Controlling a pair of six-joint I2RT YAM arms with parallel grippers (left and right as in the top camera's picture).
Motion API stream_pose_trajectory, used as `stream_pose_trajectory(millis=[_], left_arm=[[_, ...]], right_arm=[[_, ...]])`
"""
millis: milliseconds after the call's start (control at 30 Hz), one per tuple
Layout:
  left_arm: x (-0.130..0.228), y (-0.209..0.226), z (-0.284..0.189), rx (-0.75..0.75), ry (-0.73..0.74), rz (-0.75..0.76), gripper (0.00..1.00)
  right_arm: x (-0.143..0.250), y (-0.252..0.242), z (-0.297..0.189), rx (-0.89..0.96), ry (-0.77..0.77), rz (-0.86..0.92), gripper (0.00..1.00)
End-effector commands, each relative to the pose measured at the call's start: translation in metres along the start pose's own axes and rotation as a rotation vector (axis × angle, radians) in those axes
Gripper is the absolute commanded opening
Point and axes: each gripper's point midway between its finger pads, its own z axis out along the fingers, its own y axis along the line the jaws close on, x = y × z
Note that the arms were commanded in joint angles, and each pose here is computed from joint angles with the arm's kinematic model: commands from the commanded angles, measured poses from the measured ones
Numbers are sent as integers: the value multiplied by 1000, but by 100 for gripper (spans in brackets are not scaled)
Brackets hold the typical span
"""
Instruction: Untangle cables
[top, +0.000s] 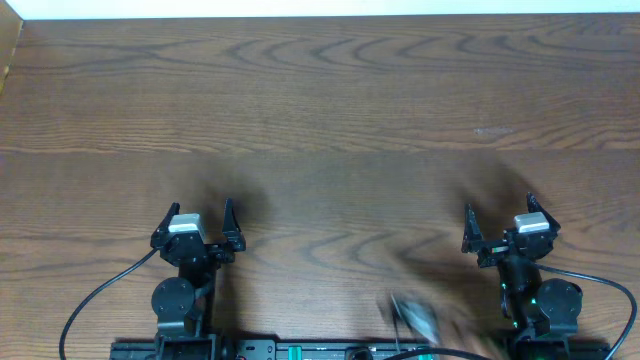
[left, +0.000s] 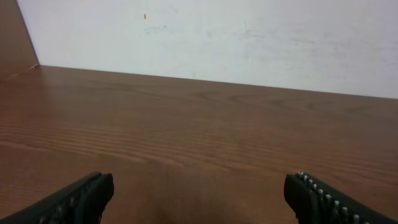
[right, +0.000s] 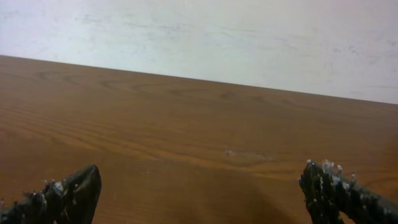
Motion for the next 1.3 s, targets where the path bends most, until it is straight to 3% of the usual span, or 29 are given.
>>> stream_pose_trajectory(millis=[0, 1267], left_arm=[[15, 4, 0, -17, 51, 21, 93], [15, 4, 0, -17, 51, 21, 93]], right_arm=[[0, 1, 0, -2, 0, -9, 99], [0, 1, 0, -2, 0, -9, 99]])
